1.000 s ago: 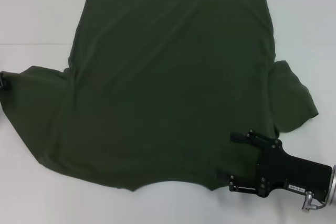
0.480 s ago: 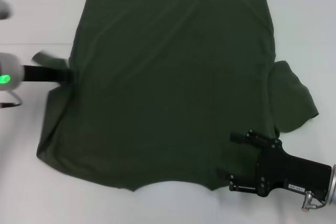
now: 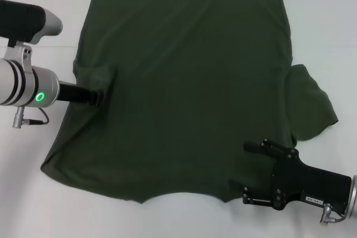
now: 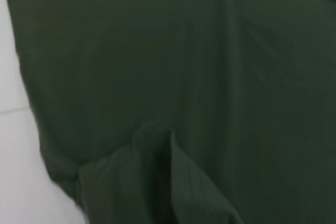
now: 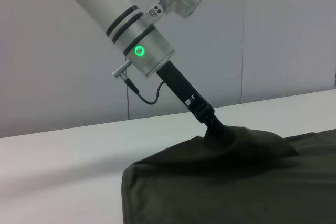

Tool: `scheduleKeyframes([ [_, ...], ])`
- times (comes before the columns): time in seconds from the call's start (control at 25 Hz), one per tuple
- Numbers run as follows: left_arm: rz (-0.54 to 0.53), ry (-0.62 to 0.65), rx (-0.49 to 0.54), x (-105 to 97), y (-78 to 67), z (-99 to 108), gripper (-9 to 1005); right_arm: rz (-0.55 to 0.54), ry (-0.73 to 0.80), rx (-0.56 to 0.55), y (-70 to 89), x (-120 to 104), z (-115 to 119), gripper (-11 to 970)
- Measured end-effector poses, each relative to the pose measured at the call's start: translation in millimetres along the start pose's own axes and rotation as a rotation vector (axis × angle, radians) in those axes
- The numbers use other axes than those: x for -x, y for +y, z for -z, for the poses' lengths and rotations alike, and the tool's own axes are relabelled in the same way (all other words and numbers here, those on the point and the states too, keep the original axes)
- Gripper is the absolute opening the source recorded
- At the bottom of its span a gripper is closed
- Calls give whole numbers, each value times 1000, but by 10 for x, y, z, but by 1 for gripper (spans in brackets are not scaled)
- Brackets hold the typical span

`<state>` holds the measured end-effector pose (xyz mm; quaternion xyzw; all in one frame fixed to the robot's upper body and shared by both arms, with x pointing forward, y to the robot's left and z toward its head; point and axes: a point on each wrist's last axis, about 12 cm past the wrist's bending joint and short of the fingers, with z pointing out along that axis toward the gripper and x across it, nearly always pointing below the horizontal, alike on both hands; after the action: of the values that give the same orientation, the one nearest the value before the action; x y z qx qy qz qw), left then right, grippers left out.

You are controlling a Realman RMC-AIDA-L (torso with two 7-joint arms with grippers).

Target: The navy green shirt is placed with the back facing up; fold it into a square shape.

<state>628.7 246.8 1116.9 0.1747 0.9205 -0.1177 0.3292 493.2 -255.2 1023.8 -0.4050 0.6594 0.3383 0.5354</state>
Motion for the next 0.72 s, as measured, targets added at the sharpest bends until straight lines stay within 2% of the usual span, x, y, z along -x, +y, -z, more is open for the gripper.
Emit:
scheduleKeyframes([
  [0.24, 38, 11, 0, -86, 29, -23, 27, 3, -2, 2, -8, 10, -10, 942],
  [0.44, 55, -16, 15, -54, 95, 50, 30, 5, 1, -1, -20, 14, -19, 942],
  [0.72, 22, -5, -36, -55, -1, 23, 32, 5, 3, -5, -24, 12, -20, 942],
])
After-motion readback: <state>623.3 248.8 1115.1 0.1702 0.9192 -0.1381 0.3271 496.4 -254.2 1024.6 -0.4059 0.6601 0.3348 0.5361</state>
